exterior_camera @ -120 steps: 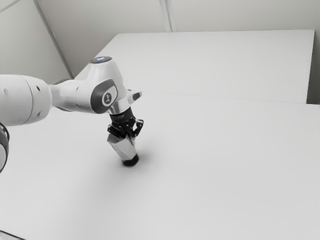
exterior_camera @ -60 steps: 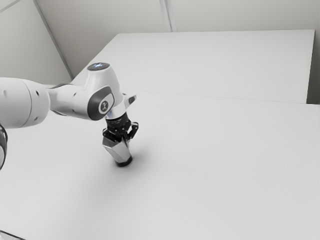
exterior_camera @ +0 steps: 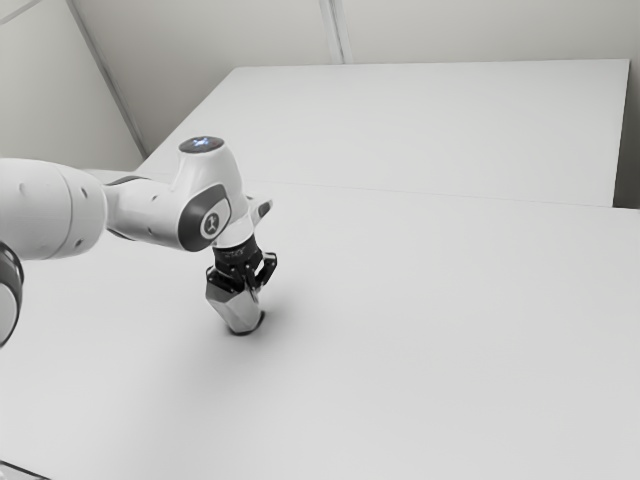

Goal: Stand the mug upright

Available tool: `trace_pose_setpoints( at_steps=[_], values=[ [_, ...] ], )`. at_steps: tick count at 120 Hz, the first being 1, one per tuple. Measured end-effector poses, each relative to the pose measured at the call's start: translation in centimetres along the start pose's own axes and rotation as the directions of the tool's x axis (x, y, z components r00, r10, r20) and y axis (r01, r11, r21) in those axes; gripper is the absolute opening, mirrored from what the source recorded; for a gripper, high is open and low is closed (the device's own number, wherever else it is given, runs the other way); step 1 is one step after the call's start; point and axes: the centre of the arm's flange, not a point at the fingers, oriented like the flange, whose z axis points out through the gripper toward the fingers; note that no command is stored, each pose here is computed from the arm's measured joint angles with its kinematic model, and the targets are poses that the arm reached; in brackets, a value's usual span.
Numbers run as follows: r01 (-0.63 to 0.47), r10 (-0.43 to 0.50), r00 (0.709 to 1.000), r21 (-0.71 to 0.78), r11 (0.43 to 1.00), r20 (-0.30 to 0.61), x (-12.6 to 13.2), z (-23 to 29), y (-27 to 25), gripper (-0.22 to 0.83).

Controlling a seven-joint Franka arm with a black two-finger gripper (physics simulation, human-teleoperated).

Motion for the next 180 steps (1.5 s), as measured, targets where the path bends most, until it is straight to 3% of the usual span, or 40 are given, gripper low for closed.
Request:
trace_pose_setpoints(
  at_steps=[25, 53, 81, 123, 147, 180],
  values=[
    [0.005, -0.005, 1.000, -0.006, 1.000, 0.000, 0.1, 0.0, 0.1, 0.29],
    [0.009, -0.009, 1.000, -0.017, 1.000, -0.010, 0.6, -0.7, -0.2, 0.51],
    [0.014, -0.015, 1.000, -0.039, 0.999, -0.024, 1.3, -2.0, -0.3, 0.58],
    [0.003, -0.006, 0.999, -0.090, 0.996, -0.034, 1.0, -5.9, -0.7, 0.61],
    [-0.081, 0.068, 0.992, -0.121, 0.989, -0.110, 2.7, -14.3, -0.3, 0.61],
    [-0.286, 0.264, 0.939, -0.073, 0.955, -0.222, 3.1, -27.7, -1.4, 0.62]
  ],
)
